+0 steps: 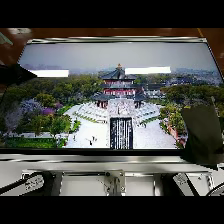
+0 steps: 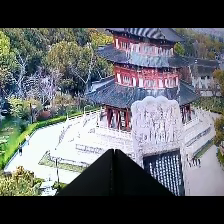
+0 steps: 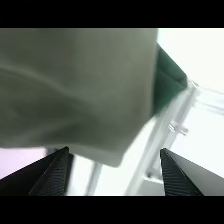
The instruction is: Fold the shirts.
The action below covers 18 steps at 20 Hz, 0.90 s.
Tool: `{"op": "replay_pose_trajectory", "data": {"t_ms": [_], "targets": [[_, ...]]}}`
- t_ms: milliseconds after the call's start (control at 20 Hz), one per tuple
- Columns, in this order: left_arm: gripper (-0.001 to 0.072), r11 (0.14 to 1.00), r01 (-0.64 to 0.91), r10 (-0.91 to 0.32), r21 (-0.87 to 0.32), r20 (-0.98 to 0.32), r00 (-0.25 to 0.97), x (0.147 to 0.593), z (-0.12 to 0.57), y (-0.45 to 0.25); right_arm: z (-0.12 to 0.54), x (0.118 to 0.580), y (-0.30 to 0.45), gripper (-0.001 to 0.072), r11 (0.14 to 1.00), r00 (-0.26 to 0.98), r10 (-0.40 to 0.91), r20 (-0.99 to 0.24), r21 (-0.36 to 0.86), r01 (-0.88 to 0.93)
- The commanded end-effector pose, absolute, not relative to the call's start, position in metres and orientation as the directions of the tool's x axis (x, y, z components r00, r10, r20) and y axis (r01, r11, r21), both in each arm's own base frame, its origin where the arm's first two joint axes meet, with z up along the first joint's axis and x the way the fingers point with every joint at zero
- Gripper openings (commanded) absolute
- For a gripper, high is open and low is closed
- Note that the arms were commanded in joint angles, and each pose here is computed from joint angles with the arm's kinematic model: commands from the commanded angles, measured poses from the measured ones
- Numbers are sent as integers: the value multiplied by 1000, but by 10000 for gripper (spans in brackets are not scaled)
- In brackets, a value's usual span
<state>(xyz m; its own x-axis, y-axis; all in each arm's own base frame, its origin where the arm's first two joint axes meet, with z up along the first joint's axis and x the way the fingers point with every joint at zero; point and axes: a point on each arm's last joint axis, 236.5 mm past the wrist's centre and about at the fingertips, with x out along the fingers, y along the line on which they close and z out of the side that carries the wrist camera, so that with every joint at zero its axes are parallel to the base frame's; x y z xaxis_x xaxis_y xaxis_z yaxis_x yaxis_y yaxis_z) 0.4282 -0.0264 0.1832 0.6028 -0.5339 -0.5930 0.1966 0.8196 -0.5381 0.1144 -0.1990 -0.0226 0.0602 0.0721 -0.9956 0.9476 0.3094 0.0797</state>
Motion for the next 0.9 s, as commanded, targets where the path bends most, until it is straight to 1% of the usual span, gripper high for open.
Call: {"op": "replay_pose_trajectory", "data": {"t_ms": [0, 50, 100, 150, 200, 250, 300, 350, 400, 450, 500, 550, 600, 650, 800, 850], "targets": [[43, 808, 203, -548, -554, -578, 604, 429, 187, -30, -23, 138, -206, 673, 296, 187, 33, -982, 188, 936], [43, 808, 204, -549, -553, -578, 604, 429, 187, -30, -10, 149, -216, 673, 316, 227, -1, -974, 216, 924], [43, 809, 209, -549, -549, -580, 601, 428, 186, -31, 12, 167, -230, 672, 351, 300, -49, -953, 265, 898], [42, 825, 211, -534, -524, -603, 592, 427, 181, -32, 38, 188, -245, 672, 379, 389, -109, -915, 323, 867], [41, 866, 207, -486, -456, -664, 568, 425, 167, -30, 72, 219, -258, 661, 400, 506, -168, -846, 411, 819], [40, 920, 173, -388, -351, -755, 529, 421, 145, -25, 103, 249, -259, 627, 459, 605, -190, -773, 475, 751], [40, 960, 139, -281, -244, -826, 488, 417, 126, -22, 129, 279, -248, 619, 548, 678, -178, -713, 500, 671], [41, 979, 137, -199, -153, -869, 453, 415, 112, -26, 142, 304, -227, 619, 639, 709, -142, -690, 484, 598], [42, 983, 156, -157, -99, -892, 423, 415, 101, -42, 145, 326, -196, 619, 733, 714, -83, -695, 443, 517], [85, 976, 194, -167, -95, -903, 396, 414, 91, -68, 139, 342, -160, 621, 801, 697, -16, -717, 408, 438], [311, 963, 249, -193, -104, -910, 367, 412, 82, -95, 129, 353, -120, 622, 865, 655, 51, -754, 361, 349], [544, 955, 272, -209, -118, -918, 337, 408, 72, -119, 118, 360, -87, 623, 898, 608, 99, -788, 334, 286], [642, 950, 286, -218, -128, -926, 309, 405, 63, -137, 103, 364, -59, 680, 913, 550, 131, -825, 317, 258], [658, 947, 291, -222, -137, -933, 284, 402, 53, -150, 85, 362, -34, 694, 918, 477, 176, -861, 319, 236], [657, 949, 276, -222, -150, -941, 255, 398, 43, -161, 51, 345, 11, 693, 935, 292, 265, -919, 319, 155], [657, 951, 272, -222, -150, -941, 256, 399, 43, -160, 47, 344, 19, 693, 938, 269, 273, -924, 317, 137]]}}
